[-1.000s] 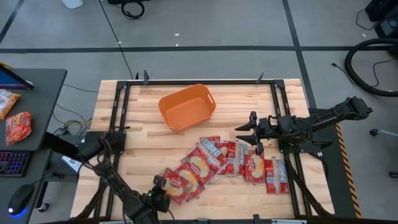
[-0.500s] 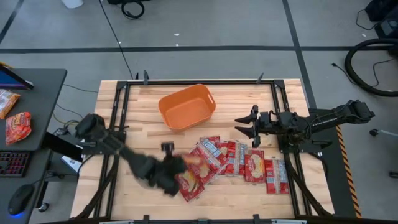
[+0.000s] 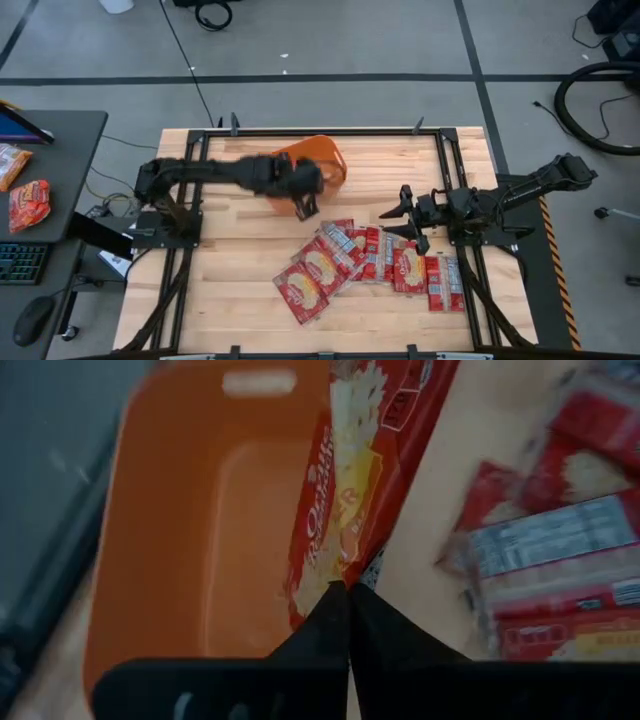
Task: Sort popcorn bags into baskets
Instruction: Put the popcorn bag into the orange bin
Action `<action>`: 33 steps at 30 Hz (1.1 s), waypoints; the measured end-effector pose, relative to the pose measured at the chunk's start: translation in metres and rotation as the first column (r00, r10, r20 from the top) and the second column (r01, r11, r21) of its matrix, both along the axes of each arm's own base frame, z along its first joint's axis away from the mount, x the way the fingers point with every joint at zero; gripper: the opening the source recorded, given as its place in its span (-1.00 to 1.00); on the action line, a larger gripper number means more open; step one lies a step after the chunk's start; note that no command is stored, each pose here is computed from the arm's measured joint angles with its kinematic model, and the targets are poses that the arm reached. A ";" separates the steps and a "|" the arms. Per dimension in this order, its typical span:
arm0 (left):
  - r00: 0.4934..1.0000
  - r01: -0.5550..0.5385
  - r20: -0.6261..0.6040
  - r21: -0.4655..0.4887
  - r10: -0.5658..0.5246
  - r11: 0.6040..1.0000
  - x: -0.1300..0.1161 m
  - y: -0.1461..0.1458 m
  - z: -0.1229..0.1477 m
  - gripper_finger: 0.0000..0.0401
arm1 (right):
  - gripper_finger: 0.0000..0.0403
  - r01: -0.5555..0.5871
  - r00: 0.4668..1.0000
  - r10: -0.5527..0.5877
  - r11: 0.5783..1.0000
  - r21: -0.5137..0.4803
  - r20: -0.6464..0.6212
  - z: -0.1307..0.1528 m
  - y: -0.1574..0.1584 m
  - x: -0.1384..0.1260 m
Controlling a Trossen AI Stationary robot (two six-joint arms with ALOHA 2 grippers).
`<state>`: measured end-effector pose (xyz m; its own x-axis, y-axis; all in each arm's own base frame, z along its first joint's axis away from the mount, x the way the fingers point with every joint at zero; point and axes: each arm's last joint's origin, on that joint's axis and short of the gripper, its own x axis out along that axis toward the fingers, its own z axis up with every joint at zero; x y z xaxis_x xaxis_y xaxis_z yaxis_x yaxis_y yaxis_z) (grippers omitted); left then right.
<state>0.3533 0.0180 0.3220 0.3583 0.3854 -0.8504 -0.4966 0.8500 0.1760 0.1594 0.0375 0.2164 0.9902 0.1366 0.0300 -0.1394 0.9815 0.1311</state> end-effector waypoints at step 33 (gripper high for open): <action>0.841 0.498 -0.200 -0.077 -0.503 0.864 0.038 -0.080 -0.051 -0.17 | -0.19 0.051 0.998 -0.040 0.956 -0.290 0.041 -0.008 0.004 -0.003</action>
<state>0.3912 -0.0621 0.2707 0.3130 0.1826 -0.9320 0.0429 0.9776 0.2059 0.1565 0.0412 0.2088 0.9946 0.0993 0.0302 -0.0930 0.9818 -0.1653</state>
